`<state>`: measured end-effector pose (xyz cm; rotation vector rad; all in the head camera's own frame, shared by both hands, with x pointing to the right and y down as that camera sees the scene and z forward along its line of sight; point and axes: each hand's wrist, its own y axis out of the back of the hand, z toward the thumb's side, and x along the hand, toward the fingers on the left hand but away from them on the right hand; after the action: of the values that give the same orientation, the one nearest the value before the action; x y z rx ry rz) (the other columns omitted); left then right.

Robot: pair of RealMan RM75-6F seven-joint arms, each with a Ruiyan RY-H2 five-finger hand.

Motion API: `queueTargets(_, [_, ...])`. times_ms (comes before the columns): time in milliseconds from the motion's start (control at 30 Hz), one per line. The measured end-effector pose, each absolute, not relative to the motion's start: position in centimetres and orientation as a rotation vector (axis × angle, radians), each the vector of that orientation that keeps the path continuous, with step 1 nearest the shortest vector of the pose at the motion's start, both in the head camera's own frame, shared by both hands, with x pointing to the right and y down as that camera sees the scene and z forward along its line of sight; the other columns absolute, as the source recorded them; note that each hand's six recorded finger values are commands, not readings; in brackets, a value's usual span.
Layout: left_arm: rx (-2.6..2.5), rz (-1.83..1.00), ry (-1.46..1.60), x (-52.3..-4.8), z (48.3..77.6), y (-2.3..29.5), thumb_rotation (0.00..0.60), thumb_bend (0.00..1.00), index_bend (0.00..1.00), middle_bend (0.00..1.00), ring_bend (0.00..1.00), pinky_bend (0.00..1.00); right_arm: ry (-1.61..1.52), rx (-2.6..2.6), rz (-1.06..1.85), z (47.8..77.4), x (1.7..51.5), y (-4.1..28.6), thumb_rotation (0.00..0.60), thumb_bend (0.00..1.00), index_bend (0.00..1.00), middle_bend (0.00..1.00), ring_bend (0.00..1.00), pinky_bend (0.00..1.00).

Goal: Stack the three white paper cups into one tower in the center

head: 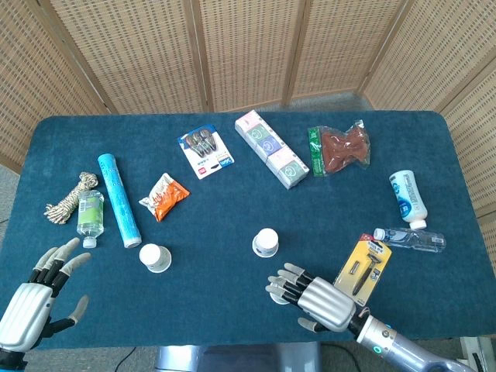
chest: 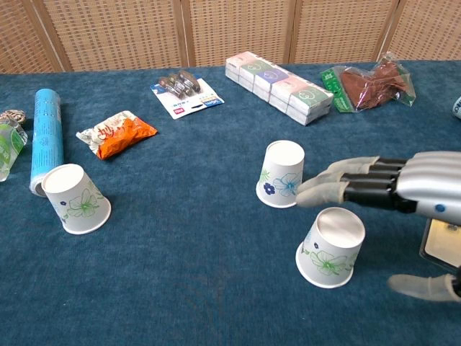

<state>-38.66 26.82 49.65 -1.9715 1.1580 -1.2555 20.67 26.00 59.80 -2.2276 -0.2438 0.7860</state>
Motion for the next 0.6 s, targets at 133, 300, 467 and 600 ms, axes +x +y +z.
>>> queueTargets(133, [-1.973, -1.264, 1.162, -38.9, 49.9, 26.8, 0.600, 0.48, 0.14, 0.03, 0.00, 0.00, -0.198, -2.206, 0.805, 60.9, 20.1, 25.9, 0.600, 0.38, 0.00, 0.00, 0.00, 0.00])
queueTargets(300, [-1.970, -1.275, 1.170, -39.2, 50.1, 26.9, 0.600, 0.48, 0.14, 0.03, 0.00, 0.00, -0.162, -2.181, 0.831, 62.0, 19.8, 25.6, 0.600, 0.38, 0.00, 0.00, 0.00, 0.00])
queueTargets(467, [-1.967, -1.281, 1.175, -39.2, 50.1, 27.0, 0.600, 0.48, 0.14, 0.03, 0.00, 0.00, -0.142, -2.165, 0.836, 62.4, 19.7, 25.5, 0.600, 0.38, 0.00, 0.00, 0.00, 0.00])
queueTargets(600, [-1.964, -1.280, 1.177, -39.2, 50.1, 27.0, 0.600, 0.48, 0.14, 0.03, 0.00, 0.00, -0.125, -2.148, 0.834, 62.7, 19.7, 25.5, 0.600, 0.38, 0.00, 0.00, 0.00, 0.00])
